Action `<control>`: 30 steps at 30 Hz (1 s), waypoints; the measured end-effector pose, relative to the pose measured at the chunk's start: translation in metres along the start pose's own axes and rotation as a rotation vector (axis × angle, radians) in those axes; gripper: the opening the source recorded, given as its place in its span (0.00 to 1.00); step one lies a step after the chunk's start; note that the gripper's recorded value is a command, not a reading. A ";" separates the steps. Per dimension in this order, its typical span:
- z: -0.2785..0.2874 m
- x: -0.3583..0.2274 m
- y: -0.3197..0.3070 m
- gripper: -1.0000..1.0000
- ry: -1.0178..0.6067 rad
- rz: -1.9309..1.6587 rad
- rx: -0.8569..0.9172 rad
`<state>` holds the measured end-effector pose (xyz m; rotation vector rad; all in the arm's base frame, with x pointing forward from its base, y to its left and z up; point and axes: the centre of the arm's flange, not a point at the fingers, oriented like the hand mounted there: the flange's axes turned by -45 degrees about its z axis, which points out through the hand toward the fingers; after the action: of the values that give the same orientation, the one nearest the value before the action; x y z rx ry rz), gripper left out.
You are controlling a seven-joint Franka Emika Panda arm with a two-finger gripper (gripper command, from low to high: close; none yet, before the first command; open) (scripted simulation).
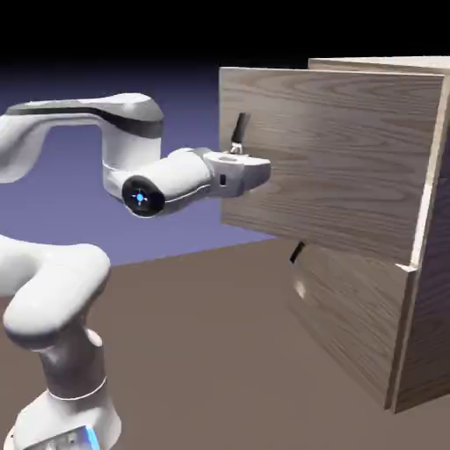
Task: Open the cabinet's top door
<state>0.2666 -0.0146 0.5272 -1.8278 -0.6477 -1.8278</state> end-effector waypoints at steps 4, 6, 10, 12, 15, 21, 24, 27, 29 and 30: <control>-0.026 0.000 0.012 0.00 0.000 0.000 0.075; -0.039 0.000 0.019 0.00 0.000 0.000 0.114; -0.066 0.000 0.035 0.00 0.000 0.000 0.197; -0.080 0.000 0.045 0.00 0.000 0.000 0.243; -0.103 0.000 0.063 0.00 0.000 0.000 0.319; -0.143 0.000 0.104 0.00 0.000 0.000 0.470; -0.160 0.000 0.125 0.00 0.000 0.000 0.542; -0.174 0.000 0.146 0.00 0.000 0.000 0.610; -0.183 0.000 0.160 0.00 0.000 0.000 0.653; -0.187 0.000 0.167 0.00 0.000 0.000 0.673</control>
<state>0.2267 -0.2619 0.5272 -1.3672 -1.0991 -1.3671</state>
